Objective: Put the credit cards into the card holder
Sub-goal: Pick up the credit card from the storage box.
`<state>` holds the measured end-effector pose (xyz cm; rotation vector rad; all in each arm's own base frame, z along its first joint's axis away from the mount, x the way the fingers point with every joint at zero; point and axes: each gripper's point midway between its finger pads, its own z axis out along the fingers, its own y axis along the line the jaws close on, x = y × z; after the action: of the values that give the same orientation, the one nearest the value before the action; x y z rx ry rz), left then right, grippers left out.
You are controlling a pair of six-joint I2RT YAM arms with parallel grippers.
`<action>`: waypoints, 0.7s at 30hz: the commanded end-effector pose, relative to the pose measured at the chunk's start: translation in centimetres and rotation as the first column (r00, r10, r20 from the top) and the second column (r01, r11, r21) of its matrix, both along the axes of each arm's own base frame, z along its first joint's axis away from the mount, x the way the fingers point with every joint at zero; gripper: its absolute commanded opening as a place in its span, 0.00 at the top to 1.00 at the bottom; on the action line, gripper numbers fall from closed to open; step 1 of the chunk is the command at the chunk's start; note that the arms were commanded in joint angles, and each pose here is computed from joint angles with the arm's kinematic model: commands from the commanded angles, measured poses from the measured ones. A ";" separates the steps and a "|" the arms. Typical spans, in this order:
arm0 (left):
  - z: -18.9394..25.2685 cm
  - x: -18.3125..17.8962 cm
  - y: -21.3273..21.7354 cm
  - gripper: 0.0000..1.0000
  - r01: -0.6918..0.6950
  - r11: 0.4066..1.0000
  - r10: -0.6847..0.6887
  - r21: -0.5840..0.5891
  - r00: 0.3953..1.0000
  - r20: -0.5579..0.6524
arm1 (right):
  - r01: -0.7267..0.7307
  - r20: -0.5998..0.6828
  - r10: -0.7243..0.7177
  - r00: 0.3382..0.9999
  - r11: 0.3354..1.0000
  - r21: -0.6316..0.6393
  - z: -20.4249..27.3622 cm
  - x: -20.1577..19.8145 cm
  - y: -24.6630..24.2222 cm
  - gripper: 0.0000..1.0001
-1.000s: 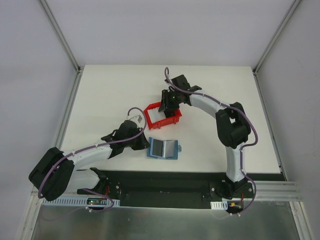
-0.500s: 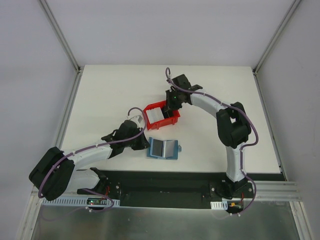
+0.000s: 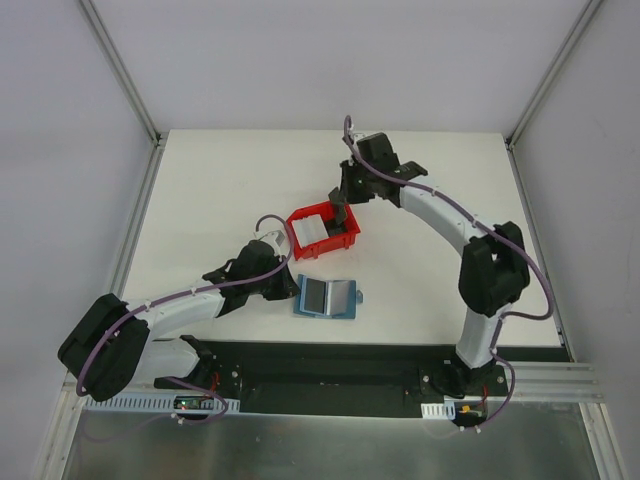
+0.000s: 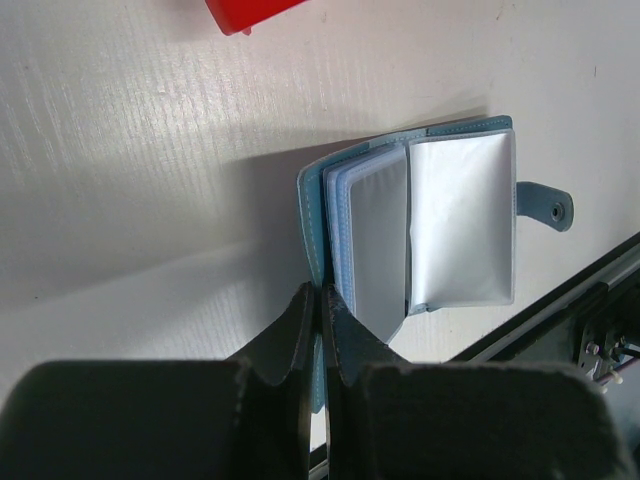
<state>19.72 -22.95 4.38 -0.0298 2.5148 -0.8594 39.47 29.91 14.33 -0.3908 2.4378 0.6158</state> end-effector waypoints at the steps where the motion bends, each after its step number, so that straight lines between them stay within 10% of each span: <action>1: 0.7 0.5 -0.1 1.00 -0.007 1.000 0.007 -0.012 1.000 0.018 | 0.009 0.131 -0.018 0.991 0.998 0.067 5.4 -0.7 -0.6 1.00; 21: 1.7 -0.5 -0.1 1.00 -0.038 0.996 0.038 -0.085 0.999 -0.003 | 0.192 0.081 -0.232 0.969 0.921 0.339 1.0 -15.3 4.7 1.00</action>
<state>19.56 -23.15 5.58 -0.0693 2.4836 -0.9102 21.96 33.75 12.43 -0.2319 2.3317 0.8209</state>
